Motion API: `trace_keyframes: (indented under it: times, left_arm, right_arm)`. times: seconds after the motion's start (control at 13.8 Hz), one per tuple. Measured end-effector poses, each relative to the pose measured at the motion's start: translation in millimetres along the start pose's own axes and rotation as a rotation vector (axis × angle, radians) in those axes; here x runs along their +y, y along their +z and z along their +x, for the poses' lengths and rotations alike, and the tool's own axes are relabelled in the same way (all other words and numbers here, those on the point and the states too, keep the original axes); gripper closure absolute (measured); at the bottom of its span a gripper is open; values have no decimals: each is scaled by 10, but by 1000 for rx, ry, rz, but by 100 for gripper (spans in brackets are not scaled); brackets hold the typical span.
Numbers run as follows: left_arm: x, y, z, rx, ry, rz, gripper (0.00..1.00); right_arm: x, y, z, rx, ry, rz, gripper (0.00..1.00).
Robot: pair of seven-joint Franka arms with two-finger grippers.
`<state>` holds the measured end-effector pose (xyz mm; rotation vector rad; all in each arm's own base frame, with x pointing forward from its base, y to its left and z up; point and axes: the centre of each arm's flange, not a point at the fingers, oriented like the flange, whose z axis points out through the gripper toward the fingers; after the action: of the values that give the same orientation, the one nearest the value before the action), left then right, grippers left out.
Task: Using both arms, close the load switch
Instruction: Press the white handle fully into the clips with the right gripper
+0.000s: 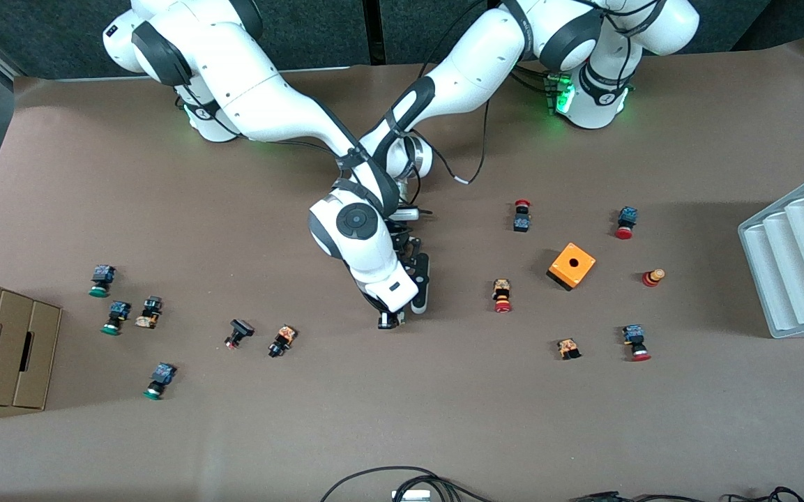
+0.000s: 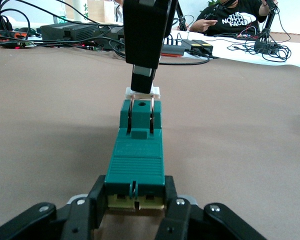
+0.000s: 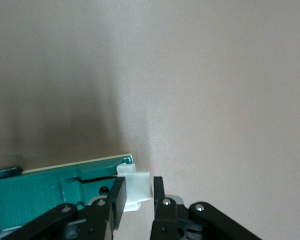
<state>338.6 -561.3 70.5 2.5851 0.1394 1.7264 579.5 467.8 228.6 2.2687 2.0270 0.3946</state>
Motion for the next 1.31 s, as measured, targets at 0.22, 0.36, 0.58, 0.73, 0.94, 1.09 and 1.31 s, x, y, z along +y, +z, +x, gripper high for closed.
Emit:
trace_keyframes:
  times: [0.22,0.36,0.58,0.73,0.94,1.09,1.31]
  left_arm:
    - [0,0,0,0,0,0,52]
    - [0,0,0,0,0,0,52]
    - [0,0,0,0,0,0,52]
    - [0,0,0,0,0,0,52]
    - [0,0,0,0,0,0,52]
    - [0,0,0,0,0,0,52]
    - [0,0,0,0,0,0,52]
  right_arm:
    - [4,5,0,0,0,0,70]
    - [9,16,-2,0,1,-1,70]
    - [12,26,-4,1,1,-2,70]
    - [12,28,-4,2,1,-3,70]
    - [13,30,-5,3,1,-4,70]
    - [14,31,-5,3,2,-5,70]
    - [15,19,15,11,0,-10,62]
